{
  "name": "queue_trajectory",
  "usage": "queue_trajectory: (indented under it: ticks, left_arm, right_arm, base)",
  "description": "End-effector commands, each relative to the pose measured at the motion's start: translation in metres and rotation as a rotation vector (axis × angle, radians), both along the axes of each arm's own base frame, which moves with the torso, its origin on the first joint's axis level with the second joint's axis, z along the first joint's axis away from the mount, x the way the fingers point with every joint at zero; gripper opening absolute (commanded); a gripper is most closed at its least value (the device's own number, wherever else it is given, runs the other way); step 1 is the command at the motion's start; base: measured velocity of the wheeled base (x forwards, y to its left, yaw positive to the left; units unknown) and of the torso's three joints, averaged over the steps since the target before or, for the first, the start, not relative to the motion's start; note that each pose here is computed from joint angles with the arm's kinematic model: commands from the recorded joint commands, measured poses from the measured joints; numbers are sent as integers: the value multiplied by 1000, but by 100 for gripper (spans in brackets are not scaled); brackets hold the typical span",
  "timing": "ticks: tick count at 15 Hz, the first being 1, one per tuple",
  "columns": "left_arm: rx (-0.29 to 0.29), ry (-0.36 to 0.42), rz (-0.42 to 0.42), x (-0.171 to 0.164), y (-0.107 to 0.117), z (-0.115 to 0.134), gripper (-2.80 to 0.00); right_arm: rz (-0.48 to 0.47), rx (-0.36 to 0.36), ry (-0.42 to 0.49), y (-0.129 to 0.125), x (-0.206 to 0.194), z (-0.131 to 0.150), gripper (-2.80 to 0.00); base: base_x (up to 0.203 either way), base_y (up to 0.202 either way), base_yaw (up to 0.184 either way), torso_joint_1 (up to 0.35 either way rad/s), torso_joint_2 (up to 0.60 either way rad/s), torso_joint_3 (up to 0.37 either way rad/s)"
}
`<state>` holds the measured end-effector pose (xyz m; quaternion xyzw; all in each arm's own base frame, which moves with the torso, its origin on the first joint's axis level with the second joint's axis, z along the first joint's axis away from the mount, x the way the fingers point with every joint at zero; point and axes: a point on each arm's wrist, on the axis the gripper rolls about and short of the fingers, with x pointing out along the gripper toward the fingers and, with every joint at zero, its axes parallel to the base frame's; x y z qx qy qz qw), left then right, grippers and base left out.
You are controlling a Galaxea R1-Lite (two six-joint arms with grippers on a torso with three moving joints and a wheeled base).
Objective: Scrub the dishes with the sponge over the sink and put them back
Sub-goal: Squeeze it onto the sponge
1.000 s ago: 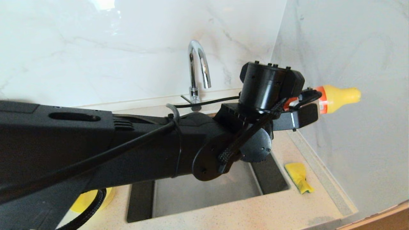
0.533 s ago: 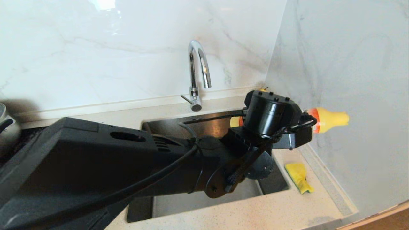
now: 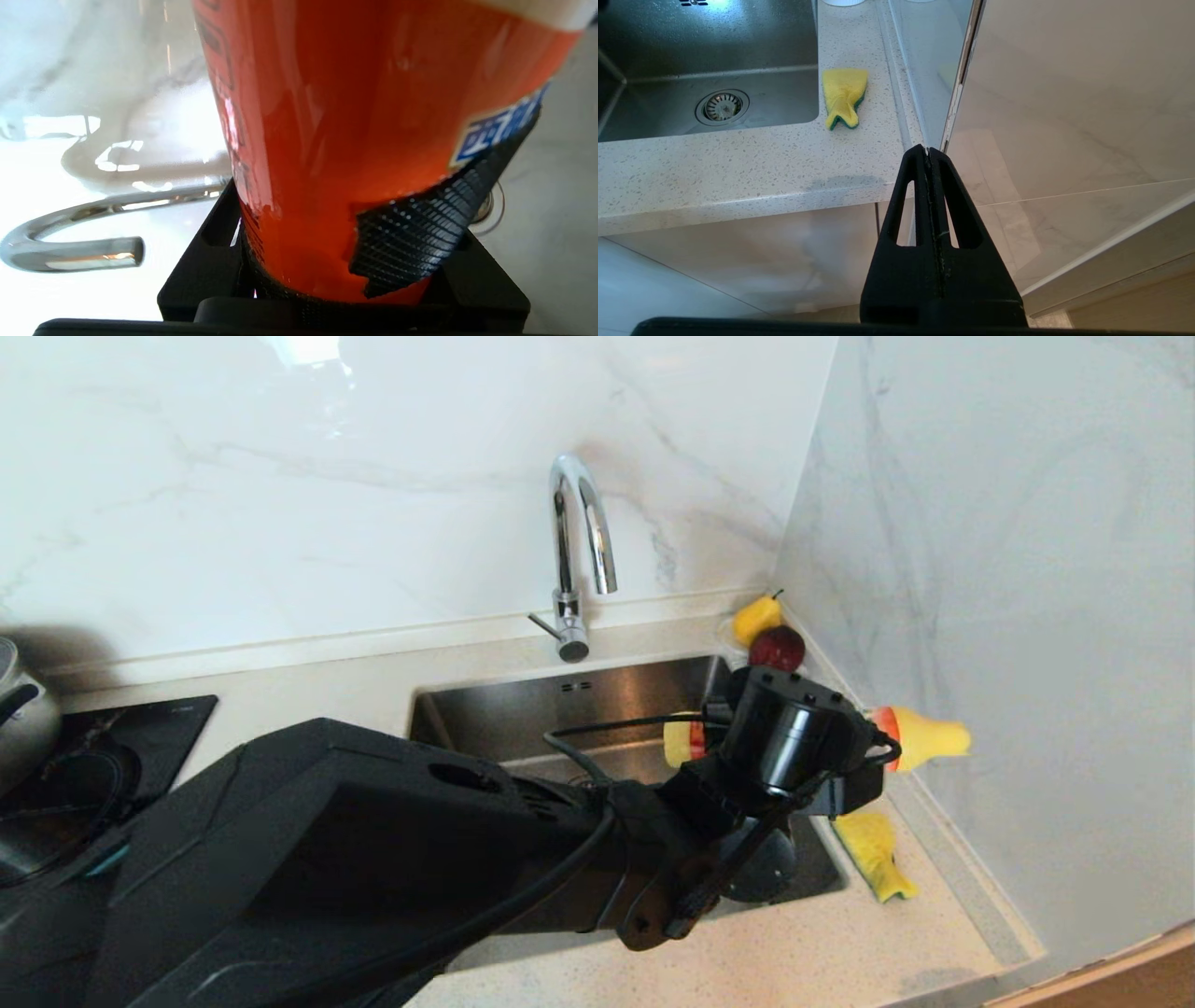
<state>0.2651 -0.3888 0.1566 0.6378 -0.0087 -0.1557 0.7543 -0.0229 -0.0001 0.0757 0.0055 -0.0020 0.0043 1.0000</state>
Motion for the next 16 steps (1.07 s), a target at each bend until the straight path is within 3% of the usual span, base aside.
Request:
queue_trajectory:
  ticks: [1, 5, 13, 16]
  left_arm:
    - [34, 3, 36, 3, -5, -16, -280]
    - [80, -16, 100, 4, -13, -37, -280]
    - [162, -84, 78, 5, -23, -56, -280]
    - [186, -81, 125, 6, -21, -62, -280]
  right_arm:
    - [1, 0, -1, 0, 0, 0, -280]
    - [1, 1, -1, 0, 0, 0, -280]
    - [1, 0, -1, 0, 0, 0, -280]
    - [1, 0, -1, 0, 0, 0, -280]
  base:
    - [0, 0, 0, 0, 0, 0]
    - [0, 0, 0, 0, 0, 0]
    - [0, 0, 0, 0, 0, 0]
    - [0, 0, 0, 0, 0, 0]
